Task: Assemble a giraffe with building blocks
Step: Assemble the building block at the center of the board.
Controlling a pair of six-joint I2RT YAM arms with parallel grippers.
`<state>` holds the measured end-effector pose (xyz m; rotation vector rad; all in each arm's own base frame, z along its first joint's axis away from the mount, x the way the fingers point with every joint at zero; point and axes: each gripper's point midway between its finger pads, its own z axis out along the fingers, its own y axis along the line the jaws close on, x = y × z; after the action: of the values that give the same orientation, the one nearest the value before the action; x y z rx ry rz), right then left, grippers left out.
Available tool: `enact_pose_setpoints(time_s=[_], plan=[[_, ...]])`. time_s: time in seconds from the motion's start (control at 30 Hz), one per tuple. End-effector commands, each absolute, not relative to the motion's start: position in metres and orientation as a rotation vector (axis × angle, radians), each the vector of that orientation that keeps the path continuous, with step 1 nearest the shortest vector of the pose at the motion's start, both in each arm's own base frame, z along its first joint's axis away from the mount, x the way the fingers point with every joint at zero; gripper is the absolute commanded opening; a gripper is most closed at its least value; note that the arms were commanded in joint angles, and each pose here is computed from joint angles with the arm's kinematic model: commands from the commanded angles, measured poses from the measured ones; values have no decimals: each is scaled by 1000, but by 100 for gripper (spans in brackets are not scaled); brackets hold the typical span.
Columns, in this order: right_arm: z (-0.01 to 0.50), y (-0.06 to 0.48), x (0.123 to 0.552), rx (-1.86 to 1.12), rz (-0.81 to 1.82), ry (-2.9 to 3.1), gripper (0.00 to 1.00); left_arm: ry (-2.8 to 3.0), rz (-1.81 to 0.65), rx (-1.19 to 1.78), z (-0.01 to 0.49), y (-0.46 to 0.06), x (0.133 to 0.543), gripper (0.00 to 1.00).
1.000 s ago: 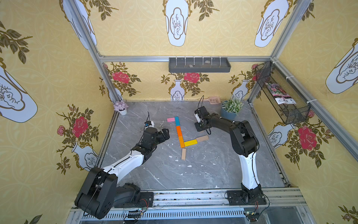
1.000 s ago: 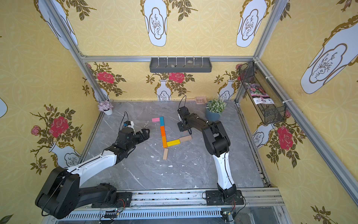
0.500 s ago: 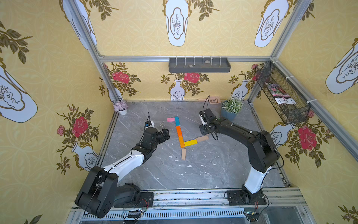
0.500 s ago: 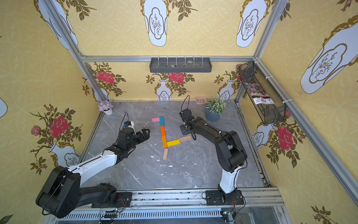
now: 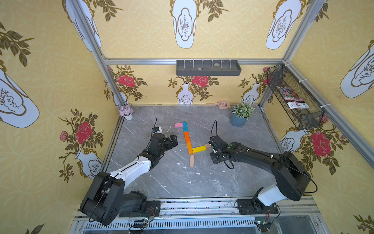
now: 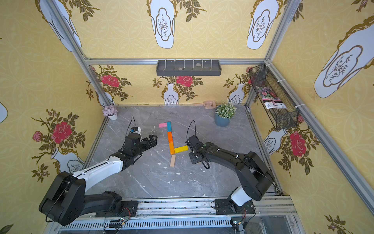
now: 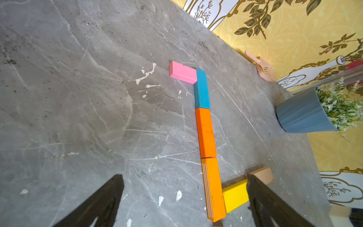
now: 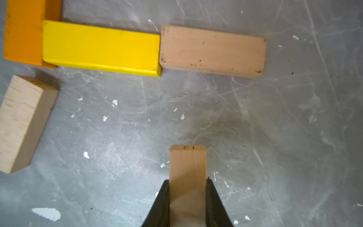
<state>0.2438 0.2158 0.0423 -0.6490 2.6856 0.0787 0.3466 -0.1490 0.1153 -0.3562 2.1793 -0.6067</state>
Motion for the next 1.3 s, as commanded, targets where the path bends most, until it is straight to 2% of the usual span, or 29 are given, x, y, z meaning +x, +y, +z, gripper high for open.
enact_pose_setpoints(time_s=[0.0,0.4,0.93,1.0,1.13,1.27], plan=[[39,218,254,-643,101,2655,22,2150,-621,-346,121,-151,351,99],[36,217,286,-655,241,2682,22,2146,-619,-345,122,-150,351,99],[17,205,290,-689,136,2746,24,2147,-626,-338,122,-152,351,99],[19,203,292,-680,126,2741,29,2147,-627,-338,123,-152,351,99],[27,199,297,-642,79,2711,52,2146,-628,-338,123,-152,351,99],[56,198,298,-562,84,2642,63,2147,-625,-336,122,-152,351,99]])
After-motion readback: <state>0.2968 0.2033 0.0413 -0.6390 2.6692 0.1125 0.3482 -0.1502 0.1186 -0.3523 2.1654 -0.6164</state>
